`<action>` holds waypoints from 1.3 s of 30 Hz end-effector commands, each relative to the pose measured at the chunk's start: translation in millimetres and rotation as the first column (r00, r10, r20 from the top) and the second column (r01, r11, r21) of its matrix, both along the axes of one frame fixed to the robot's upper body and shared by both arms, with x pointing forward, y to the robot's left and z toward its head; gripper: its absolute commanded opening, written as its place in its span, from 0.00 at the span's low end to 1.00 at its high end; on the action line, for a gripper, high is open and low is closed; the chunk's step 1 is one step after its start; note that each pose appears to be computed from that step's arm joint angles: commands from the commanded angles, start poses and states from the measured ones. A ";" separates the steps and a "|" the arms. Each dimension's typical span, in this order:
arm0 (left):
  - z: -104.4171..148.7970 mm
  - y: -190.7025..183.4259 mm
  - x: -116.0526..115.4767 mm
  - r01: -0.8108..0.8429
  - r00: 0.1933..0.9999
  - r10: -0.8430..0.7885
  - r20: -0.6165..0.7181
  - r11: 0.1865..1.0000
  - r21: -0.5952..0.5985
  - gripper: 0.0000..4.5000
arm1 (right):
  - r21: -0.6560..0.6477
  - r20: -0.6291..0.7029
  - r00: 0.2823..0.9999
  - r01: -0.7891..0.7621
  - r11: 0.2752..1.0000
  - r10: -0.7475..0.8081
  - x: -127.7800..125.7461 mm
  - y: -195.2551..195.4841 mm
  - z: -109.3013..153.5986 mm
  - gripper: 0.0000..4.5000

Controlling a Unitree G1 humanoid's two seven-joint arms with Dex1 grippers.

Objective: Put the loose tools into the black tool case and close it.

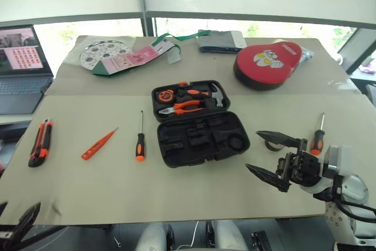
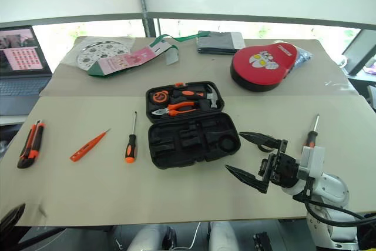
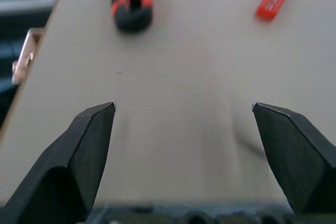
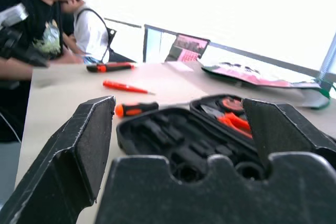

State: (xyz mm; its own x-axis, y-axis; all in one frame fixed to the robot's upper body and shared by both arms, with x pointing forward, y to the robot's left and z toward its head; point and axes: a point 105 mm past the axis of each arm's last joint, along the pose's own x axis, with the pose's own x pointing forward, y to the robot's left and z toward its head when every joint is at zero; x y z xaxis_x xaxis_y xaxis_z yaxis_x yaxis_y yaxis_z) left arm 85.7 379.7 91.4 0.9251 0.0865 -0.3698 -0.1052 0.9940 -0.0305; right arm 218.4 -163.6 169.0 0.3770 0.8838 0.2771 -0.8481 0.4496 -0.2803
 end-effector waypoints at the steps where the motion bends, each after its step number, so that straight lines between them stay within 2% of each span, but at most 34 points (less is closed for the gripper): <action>1: 20.2 3.9 4.7 -0.036 0.997 0.037 0.062 0.999 -0.016 1.00 | 0.026 0.079 0.997 0.001 1.000 -0.003 -2.1 8.1 11.7 0.99; 3: 26.0 -5.0 15.2 0.000 0.997 0.002 0.077 0.999 -0.037 1.00 | 0.017 0.081 0.997 -0.010 1.000 0.008 -2.1 10.4 10.6 0.99; 7: 52.1 -77.0 75.6 0.277 0.960 -0.268 0.077 0.949 -0.150 1.00 | -0.035 0.101 0.995 -0.020 0.999 0.024 0.8 10.3 16.3 0.99; 10: 48.8 -115.6 97.3 0.356 0.928 -0.369 -0.042 0.917 -0.181 1.00 | -0.087 0.098 0.995 -0.026 0.996 0.035 1.0 4.3 13.7 0.99; 14: 43.3 -149.8 139.2 0.275 0.951 -0.297 -0.089 0.941 -0.198 1.00 | -0.130 0.093 0.996 -0.002 0.992 0.014 4.4 -8.7 10.2 0.99; 18: 36.4 -175.2 168.0 0.206 0.967 -0.234 -0.105 0.952 -0.226 1.00 | -0.136 0.098 0.995 0.006 0.991 0.007 4.8 -12.3 12.5 0.99; 23: 19.2 -178.8 187.5 0.097 0.980 -0.125 -0.156 0.980 -0.176 1.00 | -0.122 0.101 0.995 0.023 0.992 -0.011 4.7 -11.4 16.7 0.99; 27: 3.2 -204.0 197.9 0.126 0.967 -0.173 -0.185 0.962 -0.243 1.00 | -0.118 0.099 0.995 0.036 0.992 -0.024 4.5 -10.5 16.8 0.99; 30: -9.0 -219.8 201.3 0.161 0.953 -0.214 -0.214 0.957 -0.240 0.85 | -0.114 0.096 0.995 0.044 0.993 -0.033 4.5 -10.3 15.1 1.00; 33: -19.2 -222.6 200.8 0.156 0.945 -0.216 -0.245 0.958 -0.240 0.63 | -0.109 0.092 0.995 0.046 0.993 -0.036 4.3 -9.8 14.0 1.00; 34: -22.4 -219.6 199.7 0.148 0.944 -0.206 -0.258 0.962 -0.229 0.58 | -0.110 0.089 0.995 0.044 0.993 -0.034 3.6 -9.3 12.9 1.00; 35: -24.5 -215.4 198.3 0.140 0.943 -0.196 -0.267 0.967 -0.215 0.47 | -0.109 0.086 0.996 0.043 0.993 -0.034 3.1 -9.3 12.1 1.00; 36: -25.4 -211.5 197.3 0.133 0.944 -0.186 -0.272 0.970 -0.205 0.43 | -0.107 0.084 0.996 0.045 0.993 -0.036 2.8 -9.3 11.6 1.00; 39: -18.3 -192.8 195.6 0.099 0.959 -0.138 -0.246 0.981 -0.166 0.20 | -0.106 0.079 0.996 0.053 0.993 -0.045 0.5 -11.6 9.4 1.00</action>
